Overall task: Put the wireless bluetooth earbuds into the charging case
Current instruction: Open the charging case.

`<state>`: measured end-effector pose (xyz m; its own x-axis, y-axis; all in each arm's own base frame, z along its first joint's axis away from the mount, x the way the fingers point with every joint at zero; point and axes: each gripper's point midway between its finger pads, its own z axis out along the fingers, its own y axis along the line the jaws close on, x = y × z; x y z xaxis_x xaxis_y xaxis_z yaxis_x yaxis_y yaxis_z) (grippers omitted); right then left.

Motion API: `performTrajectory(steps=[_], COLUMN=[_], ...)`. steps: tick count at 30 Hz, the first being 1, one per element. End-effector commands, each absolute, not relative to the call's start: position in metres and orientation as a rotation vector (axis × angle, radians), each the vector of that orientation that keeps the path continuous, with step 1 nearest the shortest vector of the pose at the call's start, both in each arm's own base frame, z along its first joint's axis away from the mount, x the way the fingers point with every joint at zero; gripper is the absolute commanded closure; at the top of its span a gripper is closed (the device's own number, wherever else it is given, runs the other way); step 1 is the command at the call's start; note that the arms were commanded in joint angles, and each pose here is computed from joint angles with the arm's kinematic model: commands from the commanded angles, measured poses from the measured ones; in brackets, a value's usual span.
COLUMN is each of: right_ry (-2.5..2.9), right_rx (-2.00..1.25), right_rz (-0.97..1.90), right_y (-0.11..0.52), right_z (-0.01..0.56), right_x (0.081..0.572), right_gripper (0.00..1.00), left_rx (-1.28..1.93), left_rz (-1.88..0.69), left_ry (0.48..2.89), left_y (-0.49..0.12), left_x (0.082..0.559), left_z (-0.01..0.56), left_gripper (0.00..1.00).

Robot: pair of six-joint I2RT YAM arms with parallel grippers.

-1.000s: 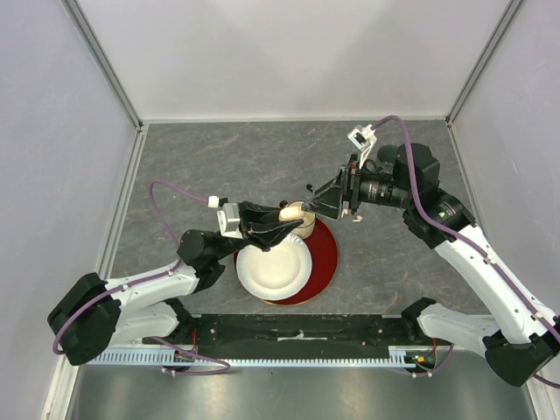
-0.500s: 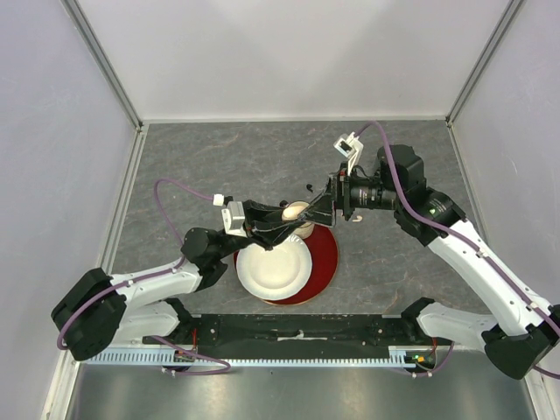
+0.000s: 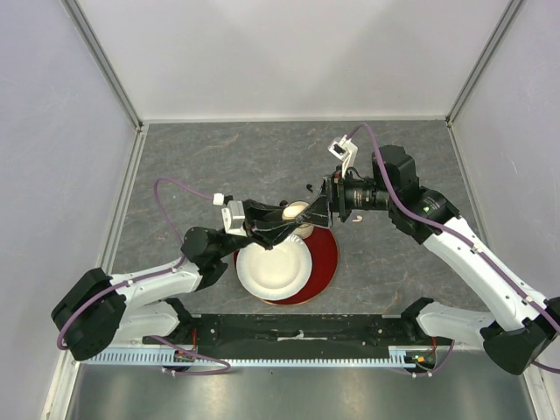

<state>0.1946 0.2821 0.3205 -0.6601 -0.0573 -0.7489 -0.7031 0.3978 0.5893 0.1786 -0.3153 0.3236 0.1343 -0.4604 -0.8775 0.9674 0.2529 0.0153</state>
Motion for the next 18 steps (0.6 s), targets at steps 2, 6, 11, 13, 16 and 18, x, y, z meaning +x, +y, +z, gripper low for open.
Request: performTrajectory(steps=[2, 6, 11, 13, 16, 18], right_ry=[1.929, 1.916, 1.889, 1.879, 1.863, 1.857], right_rx=[-0.608, -0.602, -0.599, -0.594, -0.587, -0.601], right_rz=[1.252, 1.283, 1.316, 1.343, 1.381, 1.401], right_y=[0.287, 0.291, 0.295, 0.298, 0.300, 0.302], right_z=[0.343, 0.349, 0.356, 0.359, 0.363, 0.364], right_x=[0.210, 0.212, 0.213, 0.211, 0.210, 0.207], right_gripper=[0.25, 0.25, 0.24, 0.24, 0.24, 0.24], left_rx=[0.700, 0.717, 0.725, 0.726, 0.727, 0.728], left_rz=[-1.174, -1.156, -1.139, -1.136, -1.134, -1.136], left_ry=[0.647, 0.654, 0.664, 0.668, 0.676, 0.677], left_y=[-0.297, -0.295, -0.292, -0.292, -0.292, -0.293], left_x=[0.151, 0.149, 0.148, 0.148, 0.149, 0.149], left_z=[0.371, 0.368, 0.366, 0.364, 0.361, 0.361], left_gripper=[0.98, 0.98, 0.98, 0.98, 0.98, 0.98])
